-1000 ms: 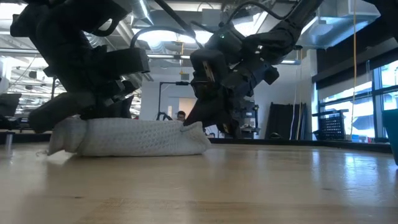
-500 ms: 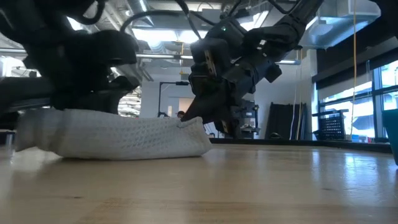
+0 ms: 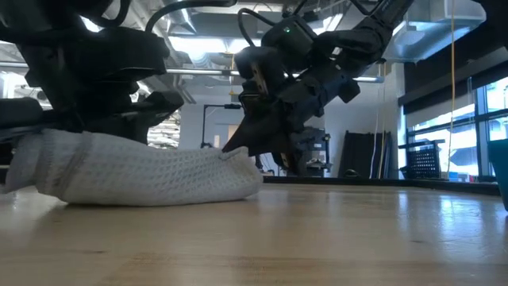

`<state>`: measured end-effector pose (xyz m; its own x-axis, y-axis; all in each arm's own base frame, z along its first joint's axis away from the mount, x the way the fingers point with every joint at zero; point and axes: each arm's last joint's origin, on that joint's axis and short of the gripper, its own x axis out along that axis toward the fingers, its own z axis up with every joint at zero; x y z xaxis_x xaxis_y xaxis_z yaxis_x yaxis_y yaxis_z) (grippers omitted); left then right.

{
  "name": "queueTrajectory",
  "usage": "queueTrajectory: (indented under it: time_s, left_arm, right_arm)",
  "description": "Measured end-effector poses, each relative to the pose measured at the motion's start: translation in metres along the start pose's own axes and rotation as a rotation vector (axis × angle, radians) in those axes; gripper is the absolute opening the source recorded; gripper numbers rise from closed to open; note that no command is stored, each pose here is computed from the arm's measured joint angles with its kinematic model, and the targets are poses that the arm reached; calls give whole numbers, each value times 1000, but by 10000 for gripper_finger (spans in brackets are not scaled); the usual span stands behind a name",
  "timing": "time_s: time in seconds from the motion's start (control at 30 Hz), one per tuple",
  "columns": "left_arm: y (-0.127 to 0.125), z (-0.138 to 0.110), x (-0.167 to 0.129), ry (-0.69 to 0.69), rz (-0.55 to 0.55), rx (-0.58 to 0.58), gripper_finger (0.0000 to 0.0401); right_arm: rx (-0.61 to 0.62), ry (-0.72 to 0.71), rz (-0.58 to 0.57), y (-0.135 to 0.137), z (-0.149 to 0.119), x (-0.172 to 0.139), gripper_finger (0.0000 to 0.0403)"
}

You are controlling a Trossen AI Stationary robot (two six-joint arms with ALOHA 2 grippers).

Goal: Roll microfiber towels into tight, uniform cylinder then place into a basket
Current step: Roll the gray microfiber cloth

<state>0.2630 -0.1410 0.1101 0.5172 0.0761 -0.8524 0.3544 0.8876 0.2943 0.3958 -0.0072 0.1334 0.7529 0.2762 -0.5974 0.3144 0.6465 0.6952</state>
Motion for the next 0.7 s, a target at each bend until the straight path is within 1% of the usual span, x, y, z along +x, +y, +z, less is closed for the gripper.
queueTrajectory:
  time_s: [0.17, 0.27, 0.33, 0.43, 0.57, 0.7]
  left_arm:
    - [1, 0, 0, 0, 1, 10, 0]
    - [0, 0, 0, 0, -2, 28, 0]
    - [1, 0, 1, 1, -6, 28, 0]
    - [1, 0, 1, 2, -13, 20, 0]
    - [-3, 1, -1, -5, -53, -23, 0]
    - [-4, 1, -1, 2, -58, -148, 0]
  right_arm:
    - [-10, -42, -24, -3, 5, -1, 17]
    - [-15, -67, -13, -3, 7, -2, 17]
    - [-21, -73, 6, -1, 8, -2, 17]
    - [-28, -23, 61, 2, 6, -1, 17]
    - [-20, 41, 66, 11, -9, 4, 17]
    - [1, 102, 69, 23, -27, 9, 17]
